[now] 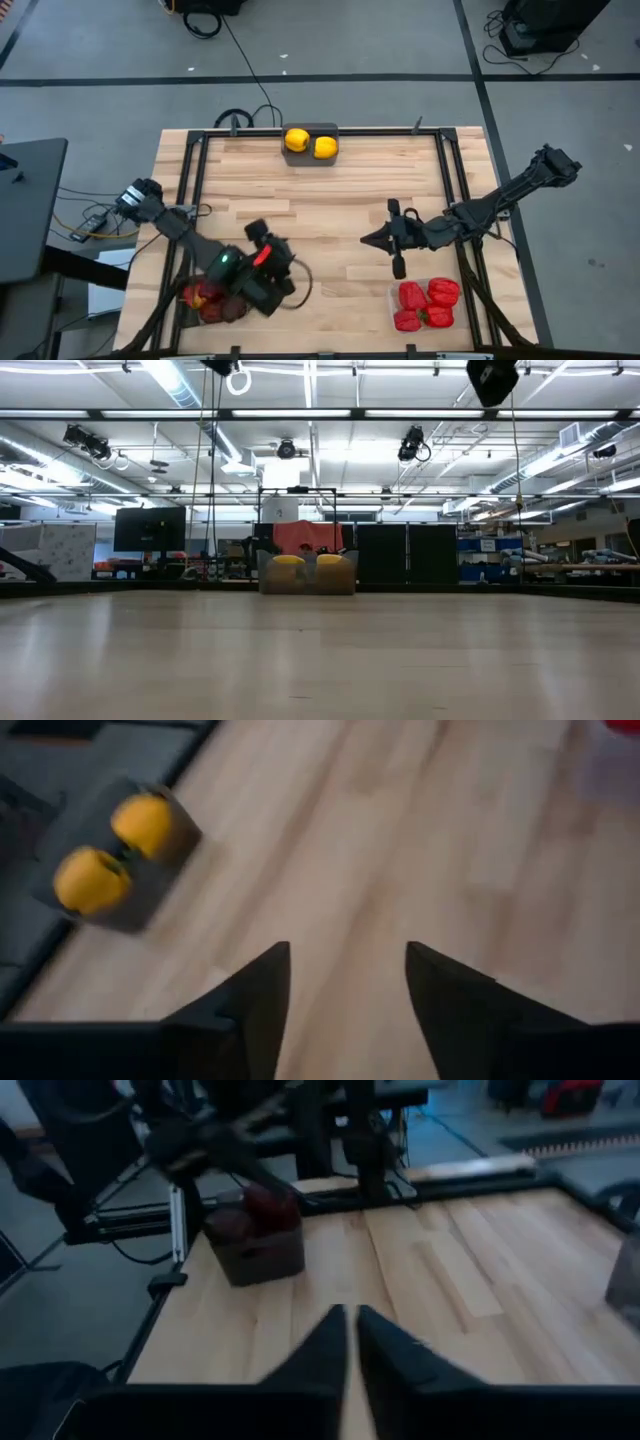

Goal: Sort produce into baskets
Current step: Return to Home Position

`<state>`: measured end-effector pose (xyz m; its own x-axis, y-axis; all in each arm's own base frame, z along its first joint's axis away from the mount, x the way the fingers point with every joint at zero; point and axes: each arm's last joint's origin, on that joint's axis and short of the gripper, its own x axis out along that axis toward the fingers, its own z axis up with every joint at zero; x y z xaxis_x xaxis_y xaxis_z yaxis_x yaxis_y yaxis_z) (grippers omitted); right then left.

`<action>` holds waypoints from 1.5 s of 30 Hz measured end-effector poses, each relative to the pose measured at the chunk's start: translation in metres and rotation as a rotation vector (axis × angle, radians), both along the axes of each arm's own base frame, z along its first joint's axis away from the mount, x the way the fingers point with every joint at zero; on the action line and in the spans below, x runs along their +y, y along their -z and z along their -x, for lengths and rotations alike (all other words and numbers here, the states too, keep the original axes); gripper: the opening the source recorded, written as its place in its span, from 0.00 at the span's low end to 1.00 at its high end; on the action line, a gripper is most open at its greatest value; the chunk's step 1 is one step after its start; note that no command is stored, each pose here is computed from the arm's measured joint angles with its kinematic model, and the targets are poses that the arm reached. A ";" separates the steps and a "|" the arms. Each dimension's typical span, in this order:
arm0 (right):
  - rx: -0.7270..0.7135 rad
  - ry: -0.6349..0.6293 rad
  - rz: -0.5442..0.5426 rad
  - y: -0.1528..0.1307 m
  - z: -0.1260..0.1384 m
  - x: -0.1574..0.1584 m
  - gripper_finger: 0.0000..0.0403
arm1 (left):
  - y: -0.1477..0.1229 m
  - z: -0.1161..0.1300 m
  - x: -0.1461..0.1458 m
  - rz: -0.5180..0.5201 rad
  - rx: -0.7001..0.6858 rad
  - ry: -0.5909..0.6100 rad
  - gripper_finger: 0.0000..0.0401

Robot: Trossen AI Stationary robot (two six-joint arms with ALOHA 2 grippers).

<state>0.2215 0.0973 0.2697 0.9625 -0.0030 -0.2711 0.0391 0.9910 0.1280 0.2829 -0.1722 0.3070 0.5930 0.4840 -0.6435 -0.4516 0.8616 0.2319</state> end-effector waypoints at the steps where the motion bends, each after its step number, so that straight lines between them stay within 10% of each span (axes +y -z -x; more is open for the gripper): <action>1: -0.011 -0.006 0.017 -0.002 0.002 0.002 0.04 | -0.003 -0.004 0.006 -0.014 -0.009 -0.001 0.49; 11: -0.175 -0.043 0.041 0.005 0.026 0.015 0.02 | -0.008 -0.020 0.042 -0.115 -0.123 0.021 0.35; 19: -0.231 -0.139 -0.041 0.039 0.041 0.006 0.01 | 0.046 -0.022 0.078 0.103 -0.375 0.224 0.33; 31: -0.224 -0.071 -0.002 0.024 0.078 -0.032 0.01 | 0.052 0.064 0.135 0.076 -0.619 0.173 0.33; 45: -0.235 -0.016 -0.072 0.048 0.094 -0.053 0.02 | 0.120 0.136 0.150 0.104 -0.937 0.236 0.33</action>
<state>0.1271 0.0448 0.2220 0.9990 0.0236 -0.0391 -0.0152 0.9793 0.2018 0.1472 -0.0223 0.1873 0.9612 0.2544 0.1064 -0.2274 0.9495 -0.2163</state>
